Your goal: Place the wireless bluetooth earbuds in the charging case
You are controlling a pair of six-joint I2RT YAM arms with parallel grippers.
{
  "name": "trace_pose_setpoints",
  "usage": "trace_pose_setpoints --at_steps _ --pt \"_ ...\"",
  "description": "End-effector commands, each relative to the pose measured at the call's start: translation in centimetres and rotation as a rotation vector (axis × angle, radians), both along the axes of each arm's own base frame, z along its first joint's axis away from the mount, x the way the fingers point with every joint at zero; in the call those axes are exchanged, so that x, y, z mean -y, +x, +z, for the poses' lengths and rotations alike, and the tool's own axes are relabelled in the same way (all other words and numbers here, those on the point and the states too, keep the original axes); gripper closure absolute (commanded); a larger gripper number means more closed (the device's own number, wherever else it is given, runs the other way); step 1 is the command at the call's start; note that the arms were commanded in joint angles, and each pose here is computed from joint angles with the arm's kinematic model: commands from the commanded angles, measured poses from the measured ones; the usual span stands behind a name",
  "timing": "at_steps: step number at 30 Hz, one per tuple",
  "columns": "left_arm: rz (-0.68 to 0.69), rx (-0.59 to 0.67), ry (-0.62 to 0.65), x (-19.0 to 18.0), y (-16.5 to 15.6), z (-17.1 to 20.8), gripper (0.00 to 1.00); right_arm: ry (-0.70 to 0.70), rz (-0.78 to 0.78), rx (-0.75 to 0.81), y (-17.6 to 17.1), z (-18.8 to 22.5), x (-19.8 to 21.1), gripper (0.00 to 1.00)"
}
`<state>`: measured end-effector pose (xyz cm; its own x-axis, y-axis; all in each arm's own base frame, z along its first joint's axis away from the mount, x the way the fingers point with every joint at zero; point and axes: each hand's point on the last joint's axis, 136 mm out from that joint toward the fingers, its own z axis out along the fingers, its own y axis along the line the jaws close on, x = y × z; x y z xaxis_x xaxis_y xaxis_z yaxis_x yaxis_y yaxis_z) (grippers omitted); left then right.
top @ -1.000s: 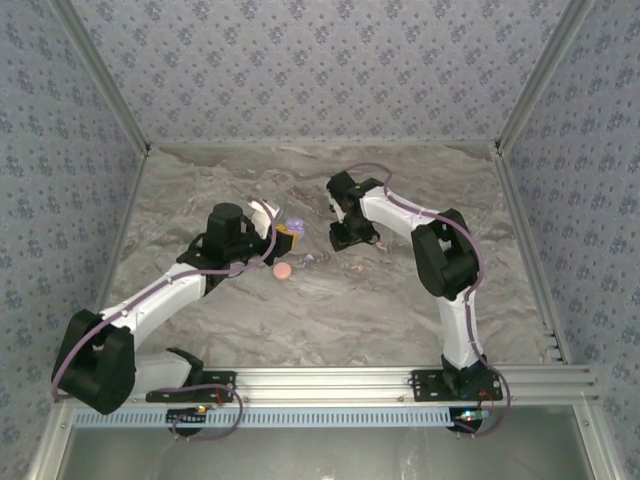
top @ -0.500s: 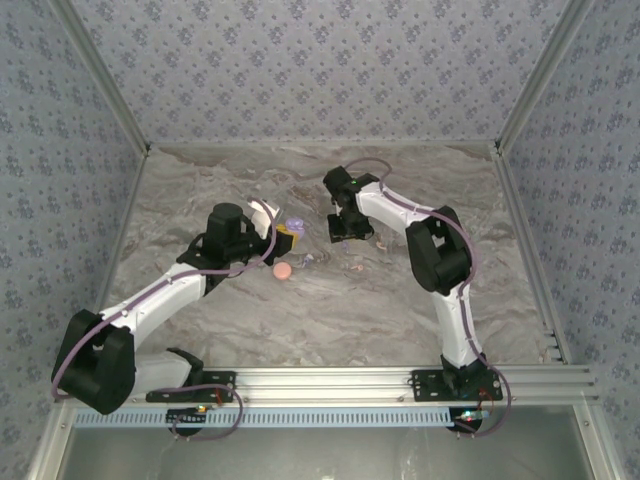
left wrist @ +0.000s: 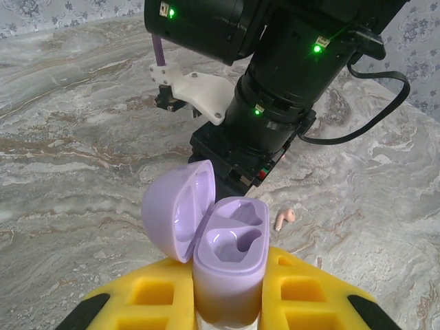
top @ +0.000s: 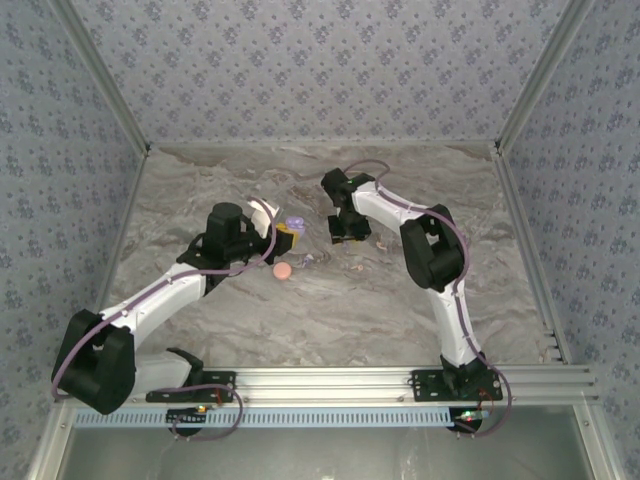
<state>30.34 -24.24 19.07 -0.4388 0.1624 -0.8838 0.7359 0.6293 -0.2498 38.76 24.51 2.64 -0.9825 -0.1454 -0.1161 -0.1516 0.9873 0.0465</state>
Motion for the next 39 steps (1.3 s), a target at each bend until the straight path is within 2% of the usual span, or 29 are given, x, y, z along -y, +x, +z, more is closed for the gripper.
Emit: trace_pose_setpoints --at_steps 1,17,30,39 --pt "-0.009 0.033 -0.02 0.5 0.3 1.2 0.82 -0.036 -0.009 -0.025 -0.5 -0.2 0.1 0.62" --pt "-0.009 0.031 -0.022 0.5 0.3 1.2 0.82 -0.082 0.001 -0.056 -1.0 -1.8 0.3 0.66" --pt "-0.007 0.015 -0.021 0.5 0.2 0.8 0.82 -0.098 0.05 -0.047 -0.8 -2.3 0.6 0.77" --pt "-0.001 -0.019 -0.029 1.0 0.5 -0.3 0.82 -0.038 0.107 -0.026 -0.7 -2.0 0.6 0.77"
